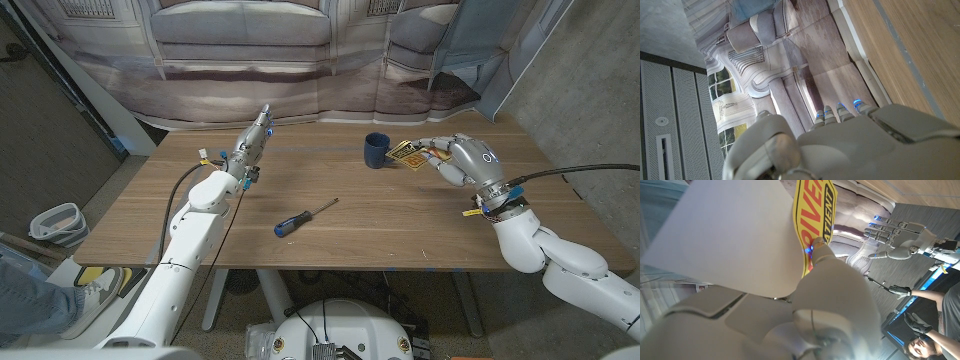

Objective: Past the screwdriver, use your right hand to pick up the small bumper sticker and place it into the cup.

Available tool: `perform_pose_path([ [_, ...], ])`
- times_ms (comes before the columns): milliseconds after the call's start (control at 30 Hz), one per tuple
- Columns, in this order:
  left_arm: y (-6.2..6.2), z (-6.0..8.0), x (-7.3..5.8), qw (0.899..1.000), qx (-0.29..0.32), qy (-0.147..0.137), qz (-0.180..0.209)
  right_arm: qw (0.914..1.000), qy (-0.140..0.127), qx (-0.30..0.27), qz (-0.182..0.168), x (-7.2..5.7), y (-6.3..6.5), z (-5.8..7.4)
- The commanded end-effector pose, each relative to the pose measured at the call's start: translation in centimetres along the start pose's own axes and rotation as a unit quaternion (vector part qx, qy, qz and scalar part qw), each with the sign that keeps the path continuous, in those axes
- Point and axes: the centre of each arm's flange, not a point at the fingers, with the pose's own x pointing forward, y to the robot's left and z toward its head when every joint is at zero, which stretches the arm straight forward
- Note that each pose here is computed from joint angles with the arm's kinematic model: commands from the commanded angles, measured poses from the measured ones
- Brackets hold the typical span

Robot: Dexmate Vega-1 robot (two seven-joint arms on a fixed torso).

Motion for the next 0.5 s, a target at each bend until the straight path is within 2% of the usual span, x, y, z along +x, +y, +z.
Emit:
perform_pose_path([
  [33, 0.1, -0.1, -0.4, 1.0, 0.0, 0.001, 0.003, 0.9998, -0.013, 0.013, -0.001, 1.4, 0.2, 0.0],
  [500, 0.1, -0.2, -0.9, 1.0, 0.0, 0.004, 0.004, 0.9993, -0.027, 0.025, 0.002, 2.9, 0.7, 0.0],
])
